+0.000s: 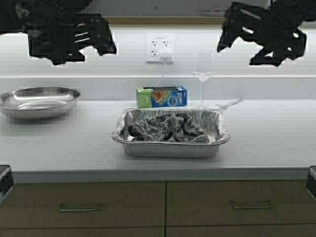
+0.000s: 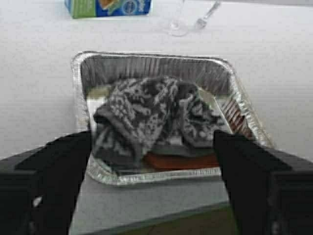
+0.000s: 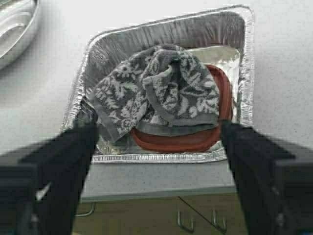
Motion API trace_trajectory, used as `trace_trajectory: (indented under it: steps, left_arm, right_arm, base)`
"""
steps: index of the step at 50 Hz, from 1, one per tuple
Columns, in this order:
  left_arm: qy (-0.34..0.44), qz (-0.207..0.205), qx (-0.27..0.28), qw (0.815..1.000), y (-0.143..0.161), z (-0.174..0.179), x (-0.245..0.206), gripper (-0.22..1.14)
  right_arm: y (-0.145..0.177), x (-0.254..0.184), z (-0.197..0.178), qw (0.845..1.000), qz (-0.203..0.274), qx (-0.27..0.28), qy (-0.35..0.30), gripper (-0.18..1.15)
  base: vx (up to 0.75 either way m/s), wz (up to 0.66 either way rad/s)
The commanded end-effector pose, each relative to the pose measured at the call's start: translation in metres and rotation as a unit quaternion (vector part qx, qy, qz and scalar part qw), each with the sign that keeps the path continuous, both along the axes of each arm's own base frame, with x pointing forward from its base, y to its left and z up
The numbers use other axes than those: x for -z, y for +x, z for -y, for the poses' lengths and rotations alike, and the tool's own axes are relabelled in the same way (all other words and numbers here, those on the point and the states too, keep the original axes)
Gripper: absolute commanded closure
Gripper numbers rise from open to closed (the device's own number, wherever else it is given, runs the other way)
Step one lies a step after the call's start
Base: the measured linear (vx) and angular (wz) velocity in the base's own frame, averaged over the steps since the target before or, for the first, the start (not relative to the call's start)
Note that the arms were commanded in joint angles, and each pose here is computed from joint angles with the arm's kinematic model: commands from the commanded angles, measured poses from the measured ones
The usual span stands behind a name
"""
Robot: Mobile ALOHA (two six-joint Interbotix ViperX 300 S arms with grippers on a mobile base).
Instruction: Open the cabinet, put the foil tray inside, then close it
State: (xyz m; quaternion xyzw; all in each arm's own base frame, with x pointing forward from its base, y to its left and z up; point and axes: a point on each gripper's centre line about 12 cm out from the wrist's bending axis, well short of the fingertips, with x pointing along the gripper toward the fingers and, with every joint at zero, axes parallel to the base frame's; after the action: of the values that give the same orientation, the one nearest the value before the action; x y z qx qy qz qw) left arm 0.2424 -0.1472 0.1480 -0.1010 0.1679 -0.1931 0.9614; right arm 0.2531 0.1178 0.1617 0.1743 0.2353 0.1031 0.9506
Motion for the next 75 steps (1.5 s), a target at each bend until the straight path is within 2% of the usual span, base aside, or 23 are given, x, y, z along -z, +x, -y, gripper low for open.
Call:
trace_trajectory:
  steps: [1, 8, 15, 25, 36, 46, 53, 58, 65, 75]
  left_arm:
    - [-0.051, 0.006, 0.033, 0.998, -0.001, 0.012, 0.029, -0.11]
    - [-0.131, 0.005, 0.022, 0.991, 0.005, 0.006, 0.066, -0.11]
    - [-0.200, 0.012, 0.012, 0.980, 0.007, -0.007, 0.092, -0.11]
    - [-0.266, -0.031, 0.018, 0.963, 0.016, -0.004, 0.135, -0.11]
    - [-0.304, -0.034, 0.011, 0.952, 0.036, -0.002, 0.152, -0.11]
    - [-0.320, -0.038, -0.022, 0.946, 0.053, -0.036, 0.163, -0.11]
    - [-0.365, -0.062, -0.001, 0.929, 0.065, -0.050, 0.171, -0.11]
    - [-0.386, -0.070, 0.013, 0.920, 0.076, -0.054, 0.177, -0.11]
    - [-0.394, -0.082, 0.034, 0.915, 0.082, -0.052, 0.184, -0.11]
    - [-0.400, -0.096, 0.062, 0.909, 0.100, -0.043, 0.195, -0.11]
  right_arm:
    - [0.001, 0.011, -0.004, 1.000, 0.013, -0.014, 0.007, -0.07]
    - [0.002, 0.028, -0.005, 0.999, 0.023, -0.019, 0.034, -0.07]
    - [-0.001, 0.061, 0.006, 0.998, 0.007, -0.014, 0.066, -0.07]
    - [0.003, 0.102, 0.000, 0.987, -0.002, -0.023, 0.162, -0.07]
    - [0.009, 0.137, 0.007, 0.985, -0.002, -0.006, 0.172, -0.07]
    - [0.016, 0.154, 0.021, 0.984, -0.003, 0.013, 0.178, -0.07]
    - [0.024, 0.160, 0.022, 0.982, 0.001, 0.000, 0.189, -0.07]
    - [0.030, 0.167, 0.032, 0.982, 0.001, 0.019, 0.190, -0.07]
    - [0.029, 0.179, 0.040, 0.979, 0.000, 0.019, 0.202, -0.07]
    - [0.039, 0.204, 0.058, 0.964, 0.015, 0.033, 0.265, -0.07]
  base:
    - [0.00, 0.00]
    - [0.00, 0.00]
    - [0.00, 0.00]
    - [0.00, 0.00]
    - [0.00, 0.00]
    - [0.00, 0.01]
    - [0.06, 0.00]
    - [0.15, 0.02]
    - [0.17, 0.05]
    - [0.17, 0.02]
